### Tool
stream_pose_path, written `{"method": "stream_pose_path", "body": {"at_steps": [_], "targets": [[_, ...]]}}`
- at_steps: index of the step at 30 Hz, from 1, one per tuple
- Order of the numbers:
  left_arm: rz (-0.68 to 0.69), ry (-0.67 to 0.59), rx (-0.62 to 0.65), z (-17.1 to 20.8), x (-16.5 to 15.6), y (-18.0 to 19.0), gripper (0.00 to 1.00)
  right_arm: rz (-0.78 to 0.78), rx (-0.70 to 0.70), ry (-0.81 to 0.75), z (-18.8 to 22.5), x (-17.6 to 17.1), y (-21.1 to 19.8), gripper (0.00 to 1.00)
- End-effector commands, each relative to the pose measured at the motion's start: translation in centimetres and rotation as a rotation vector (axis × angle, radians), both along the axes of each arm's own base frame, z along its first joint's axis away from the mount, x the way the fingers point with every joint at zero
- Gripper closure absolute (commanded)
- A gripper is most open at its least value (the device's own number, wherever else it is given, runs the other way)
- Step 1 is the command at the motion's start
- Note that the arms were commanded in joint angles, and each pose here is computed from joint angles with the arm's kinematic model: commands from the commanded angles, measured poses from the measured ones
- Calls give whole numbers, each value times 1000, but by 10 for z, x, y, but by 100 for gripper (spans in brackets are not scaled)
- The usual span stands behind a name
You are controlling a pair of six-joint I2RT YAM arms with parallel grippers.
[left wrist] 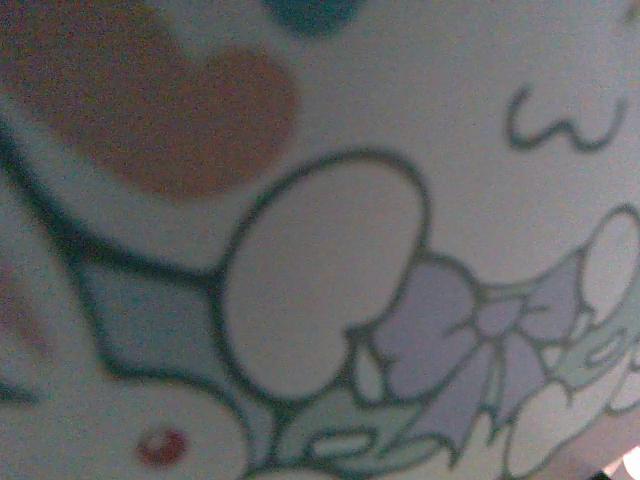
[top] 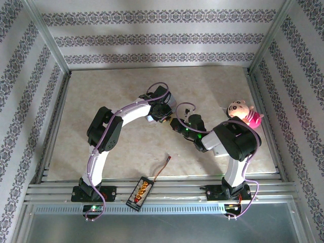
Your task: Unlock the padlock with the key
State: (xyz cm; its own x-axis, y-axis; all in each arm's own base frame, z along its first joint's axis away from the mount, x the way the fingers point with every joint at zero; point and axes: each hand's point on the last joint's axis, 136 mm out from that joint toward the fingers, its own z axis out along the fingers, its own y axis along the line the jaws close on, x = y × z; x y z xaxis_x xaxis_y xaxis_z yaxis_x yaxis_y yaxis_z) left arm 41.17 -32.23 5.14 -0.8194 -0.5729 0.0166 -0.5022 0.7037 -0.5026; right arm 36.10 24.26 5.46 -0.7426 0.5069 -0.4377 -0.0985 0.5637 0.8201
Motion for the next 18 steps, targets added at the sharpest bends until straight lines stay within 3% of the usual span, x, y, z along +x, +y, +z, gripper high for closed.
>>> {"method": "stream_pose_path", "body": {"at_steps": [1,18], "targets": [[-127,160,-97,-10,-52,-36,99,-51,54,-150,41,32,1,100],[-137,169,-107,-13,-55,-38,99,-35,56,-168,47,36,2,100]]}}
